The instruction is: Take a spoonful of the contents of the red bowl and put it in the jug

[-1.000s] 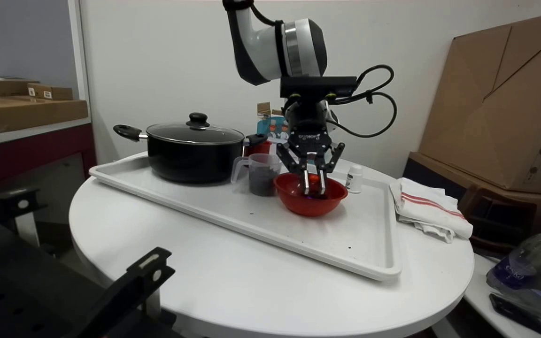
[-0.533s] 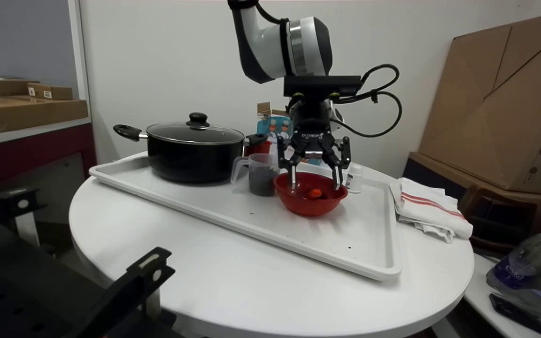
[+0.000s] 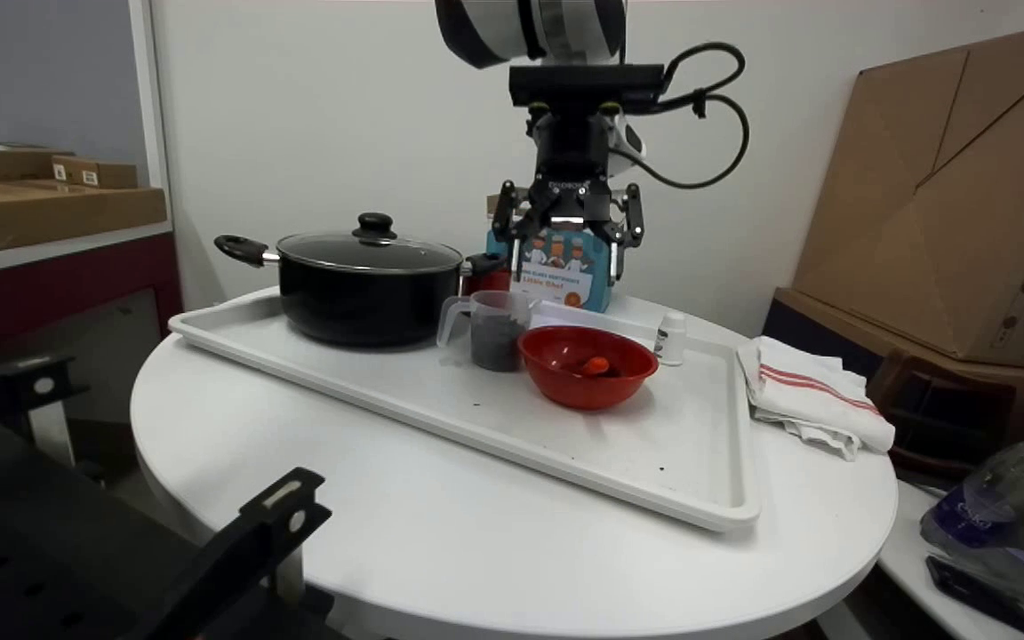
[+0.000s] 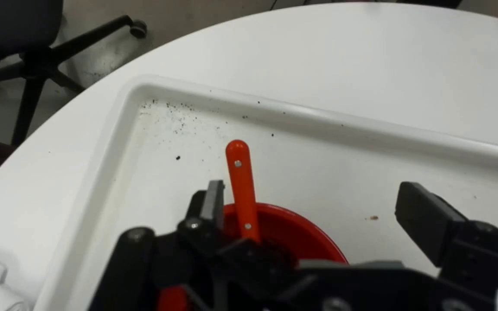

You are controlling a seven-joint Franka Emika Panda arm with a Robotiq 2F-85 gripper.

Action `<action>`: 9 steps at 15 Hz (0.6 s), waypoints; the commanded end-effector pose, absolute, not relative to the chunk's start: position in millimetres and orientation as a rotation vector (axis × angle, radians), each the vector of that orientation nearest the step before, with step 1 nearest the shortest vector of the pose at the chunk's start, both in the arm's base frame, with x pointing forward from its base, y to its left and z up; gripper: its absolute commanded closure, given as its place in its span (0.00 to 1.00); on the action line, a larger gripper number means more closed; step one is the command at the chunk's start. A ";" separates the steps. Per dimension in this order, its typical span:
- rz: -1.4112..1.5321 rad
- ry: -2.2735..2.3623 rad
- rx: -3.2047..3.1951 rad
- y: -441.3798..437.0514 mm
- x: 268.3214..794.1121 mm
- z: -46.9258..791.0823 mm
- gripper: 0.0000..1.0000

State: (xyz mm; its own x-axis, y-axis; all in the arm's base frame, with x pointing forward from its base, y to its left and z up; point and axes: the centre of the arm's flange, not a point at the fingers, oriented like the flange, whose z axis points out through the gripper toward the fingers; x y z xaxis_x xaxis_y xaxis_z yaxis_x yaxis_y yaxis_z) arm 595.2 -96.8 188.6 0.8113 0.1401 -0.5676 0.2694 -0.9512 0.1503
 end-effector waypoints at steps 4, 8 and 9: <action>-0.385 0.104 2.811 -80.3 508.6 284.7 0.00; -0.159 0.122 2.884 -64.3 473.0 319.5 0.00; -0.137 0.148 2.905 -58.7 461.6 325.7 0.00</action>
State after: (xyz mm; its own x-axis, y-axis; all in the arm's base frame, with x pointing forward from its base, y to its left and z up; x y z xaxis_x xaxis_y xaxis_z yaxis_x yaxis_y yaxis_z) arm 529.7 -77.2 302.9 0.9808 0.0555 -0.1870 0.1033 -0.9610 0.2567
